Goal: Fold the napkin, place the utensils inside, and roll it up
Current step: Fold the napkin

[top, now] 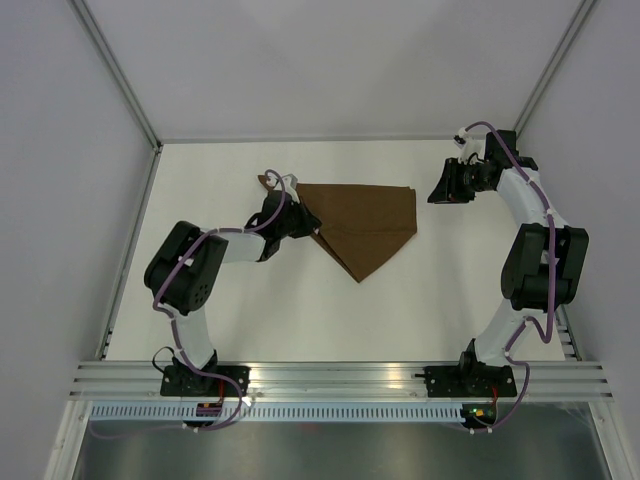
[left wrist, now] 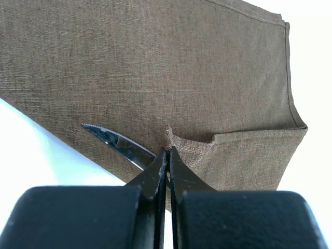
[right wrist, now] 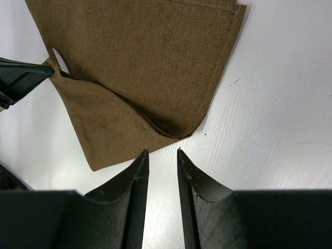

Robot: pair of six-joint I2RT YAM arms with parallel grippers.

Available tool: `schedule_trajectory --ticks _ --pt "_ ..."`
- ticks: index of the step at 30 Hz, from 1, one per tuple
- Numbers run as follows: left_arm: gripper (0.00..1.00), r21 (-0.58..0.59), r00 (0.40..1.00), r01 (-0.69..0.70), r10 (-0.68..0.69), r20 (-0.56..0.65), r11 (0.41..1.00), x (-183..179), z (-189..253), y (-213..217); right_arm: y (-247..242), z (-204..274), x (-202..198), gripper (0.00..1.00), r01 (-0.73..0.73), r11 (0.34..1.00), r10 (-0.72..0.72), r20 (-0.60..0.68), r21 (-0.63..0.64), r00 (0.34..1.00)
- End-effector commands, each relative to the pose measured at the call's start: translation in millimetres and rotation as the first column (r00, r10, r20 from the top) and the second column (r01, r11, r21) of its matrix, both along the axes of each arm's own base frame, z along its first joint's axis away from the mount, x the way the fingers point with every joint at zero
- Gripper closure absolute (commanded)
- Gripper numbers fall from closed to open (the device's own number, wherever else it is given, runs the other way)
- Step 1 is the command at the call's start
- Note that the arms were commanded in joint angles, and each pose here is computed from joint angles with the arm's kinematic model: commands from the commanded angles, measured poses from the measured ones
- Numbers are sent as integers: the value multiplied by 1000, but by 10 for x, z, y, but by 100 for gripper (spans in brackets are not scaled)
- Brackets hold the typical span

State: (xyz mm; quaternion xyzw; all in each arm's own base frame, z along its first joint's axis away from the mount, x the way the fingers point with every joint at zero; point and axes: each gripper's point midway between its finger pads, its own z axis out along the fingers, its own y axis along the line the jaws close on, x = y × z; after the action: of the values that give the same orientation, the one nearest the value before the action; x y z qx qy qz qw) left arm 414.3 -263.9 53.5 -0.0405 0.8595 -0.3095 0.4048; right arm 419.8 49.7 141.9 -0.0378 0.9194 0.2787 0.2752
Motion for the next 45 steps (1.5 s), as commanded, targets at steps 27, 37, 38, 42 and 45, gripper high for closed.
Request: schedule_trajectory --ticks 27,37,38,42,45 --pt "57 -53 990 -95 100 100 994 290 502 285 35 46 -18 66 -24 1000 24 23 -3 999" --pt "50 -5 935 -351 351 49 936 696 584 1100 47 89 -24 66 -26 1000 26 31 4 999" --pt "50 -2 926 -377 376 39 926 763 568 1223 47 100 -25 66 -26 1000 26 34 3 999" --pt "48 -21 919 -395 395 -16 918 971 440 1422 50 113 -9 66 -28 1000 28 39 5 999" --pt "46 -77 910 -414 410 -58 907 1103 358 1578 46 98 -3 66 -29 1000 29 38 3 999"
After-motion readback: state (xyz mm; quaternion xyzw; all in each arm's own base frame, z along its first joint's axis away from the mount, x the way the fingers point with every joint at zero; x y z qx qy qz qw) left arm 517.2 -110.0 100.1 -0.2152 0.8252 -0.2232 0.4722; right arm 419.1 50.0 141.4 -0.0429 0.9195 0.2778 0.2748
